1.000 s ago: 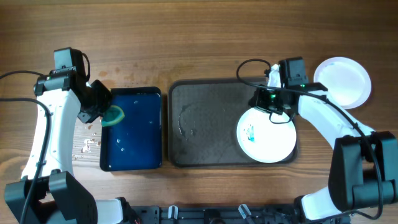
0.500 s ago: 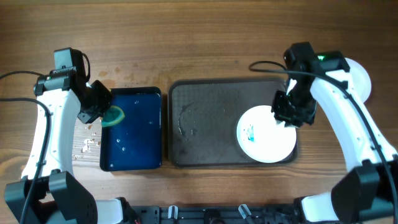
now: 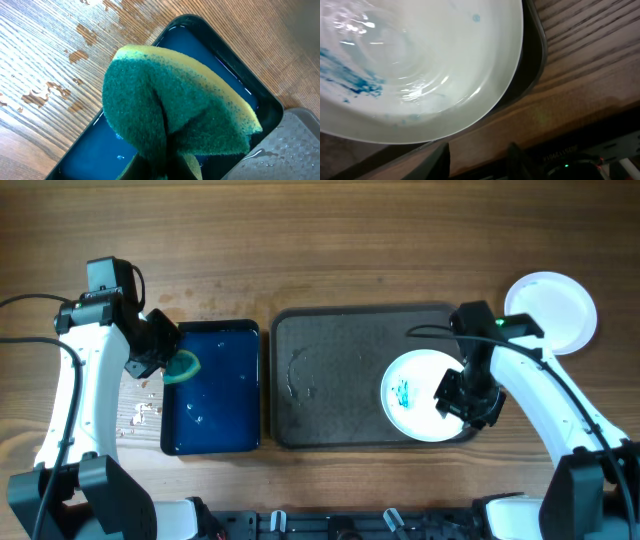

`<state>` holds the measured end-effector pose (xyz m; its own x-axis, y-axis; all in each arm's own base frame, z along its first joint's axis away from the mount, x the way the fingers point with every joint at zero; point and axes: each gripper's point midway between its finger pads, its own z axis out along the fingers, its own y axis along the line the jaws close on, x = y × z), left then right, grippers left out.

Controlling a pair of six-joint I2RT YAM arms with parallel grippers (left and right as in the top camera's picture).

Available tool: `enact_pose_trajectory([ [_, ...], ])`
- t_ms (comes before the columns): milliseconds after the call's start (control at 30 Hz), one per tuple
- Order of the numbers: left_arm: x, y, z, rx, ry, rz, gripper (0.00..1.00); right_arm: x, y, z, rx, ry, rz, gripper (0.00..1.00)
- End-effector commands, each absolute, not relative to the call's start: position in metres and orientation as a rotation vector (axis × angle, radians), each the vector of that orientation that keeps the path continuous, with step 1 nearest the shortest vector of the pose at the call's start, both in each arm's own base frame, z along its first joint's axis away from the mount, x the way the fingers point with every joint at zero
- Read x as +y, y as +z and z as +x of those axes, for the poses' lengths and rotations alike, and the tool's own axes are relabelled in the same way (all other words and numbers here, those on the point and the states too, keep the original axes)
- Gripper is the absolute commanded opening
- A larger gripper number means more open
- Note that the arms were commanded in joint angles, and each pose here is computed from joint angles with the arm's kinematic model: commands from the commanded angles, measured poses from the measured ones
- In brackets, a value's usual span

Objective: Clean dirty plates on tray and stack at the side
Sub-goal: 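Pull the gripped plate toward the tray center with the right gripper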

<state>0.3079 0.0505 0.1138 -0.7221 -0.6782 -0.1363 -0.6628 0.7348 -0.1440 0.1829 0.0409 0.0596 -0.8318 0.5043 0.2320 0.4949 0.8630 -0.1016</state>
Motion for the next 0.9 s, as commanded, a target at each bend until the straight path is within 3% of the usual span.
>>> enact_pose_trajectory([
  [0, 0.05, 0.117, 0.312, 2.757, -0.129, -1.043, 0.04, 0.03, 0.053, 0.175, -2.766, 0.147, -0.845, 0.41],
  [200, 0.05, 0.116, 0.312, 2.758, -0.128, -1.044, 0.04, 0.014, 0.041, 0.171, -2.72, 0.166, -0.978, 0.32],
  [867, 0.05, 0.116, 0.312, 2.759, -0.129, -1.044, 0.04, 0.005, 0.019, 0.194, -2.778, 0.138, -1.179, 0.33],
])
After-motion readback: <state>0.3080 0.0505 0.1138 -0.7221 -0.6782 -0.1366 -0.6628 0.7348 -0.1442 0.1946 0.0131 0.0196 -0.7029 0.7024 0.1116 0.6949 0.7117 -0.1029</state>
